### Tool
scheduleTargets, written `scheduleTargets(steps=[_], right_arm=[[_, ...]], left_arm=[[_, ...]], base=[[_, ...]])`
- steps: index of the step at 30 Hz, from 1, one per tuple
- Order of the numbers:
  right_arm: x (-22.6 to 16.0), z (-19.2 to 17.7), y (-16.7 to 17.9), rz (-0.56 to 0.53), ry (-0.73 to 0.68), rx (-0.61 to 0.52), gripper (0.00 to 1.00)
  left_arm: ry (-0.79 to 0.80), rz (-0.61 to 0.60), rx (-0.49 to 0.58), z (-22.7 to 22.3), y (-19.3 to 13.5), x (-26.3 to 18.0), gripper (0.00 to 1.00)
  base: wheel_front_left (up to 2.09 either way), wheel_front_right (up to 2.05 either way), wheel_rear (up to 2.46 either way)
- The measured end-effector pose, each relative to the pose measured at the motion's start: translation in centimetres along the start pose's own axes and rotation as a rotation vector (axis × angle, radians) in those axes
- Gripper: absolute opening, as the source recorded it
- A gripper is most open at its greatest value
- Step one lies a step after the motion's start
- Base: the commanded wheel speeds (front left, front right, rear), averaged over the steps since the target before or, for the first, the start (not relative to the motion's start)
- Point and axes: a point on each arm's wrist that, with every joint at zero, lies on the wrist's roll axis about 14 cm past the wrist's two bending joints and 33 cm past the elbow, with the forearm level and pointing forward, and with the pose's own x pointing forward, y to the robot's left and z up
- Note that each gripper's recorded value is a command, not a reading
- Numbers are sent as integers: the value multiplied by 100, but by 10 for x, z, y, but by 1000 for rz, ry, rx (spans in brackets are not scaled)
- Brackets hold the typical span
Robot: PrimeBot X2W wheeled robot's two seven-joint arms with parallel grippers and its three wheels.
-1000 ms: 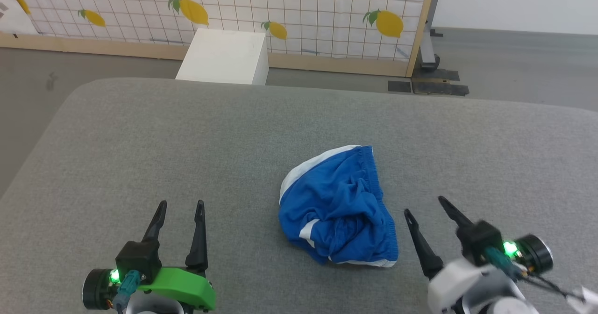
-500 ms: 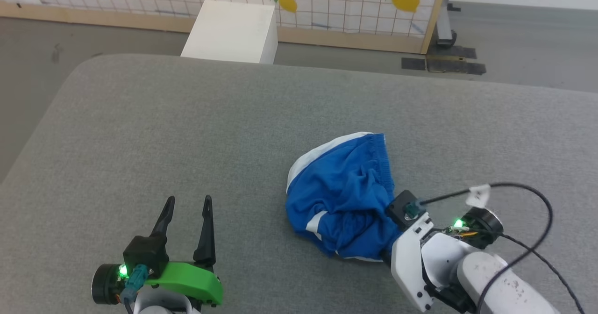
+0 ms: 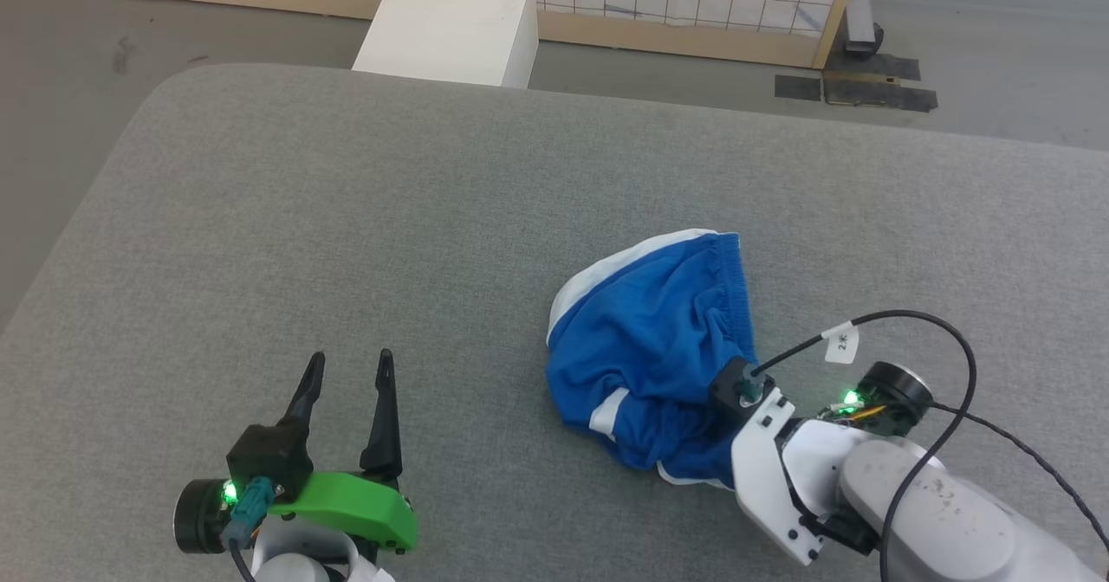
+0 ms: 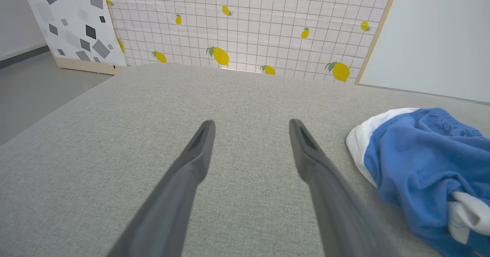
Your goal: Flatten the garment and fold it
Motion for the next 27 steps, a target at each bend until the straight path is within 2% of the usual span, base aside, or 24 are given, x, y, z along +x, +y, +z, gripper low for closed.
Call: scheduleTargets(steps=[1,5,9,14,18,21,24,27], right_arm=[[1,2,1,1,-12,-6,0],[1,9,1,-7,-66,-16,0],[-12,23,-9,-48,-193,-7,0],[-57,37,-58,-206,-424,97,0],[-92,8,-91,-341,-500,227,0],[-111,-26,-108,-440,-503,321,0],[-120,-69,-117,-515,-451,420,0],[-110,-112,-102,-511,-343,507,0]], left_arm=[[-1,1,-1,0,0,0,100],[-2,1,-2,1,-1,0,100],[-16,-7,-5,5,-3,-1,100],[-28,-20,-11,9,-7,-5,100],[-28,-47,-12,8,-16,-5,100],[-33,-72,-14,10,-24,-3,100],[-32,-97,-14,9,-32,-1,100],[-29,-109,-15,8,-37,0,100]], base=[[0,0,0],[0,0,0],[0,0,0],[0,0,0],[0,0,0],[0,0,0],[0,0,0],[0,0,0]])
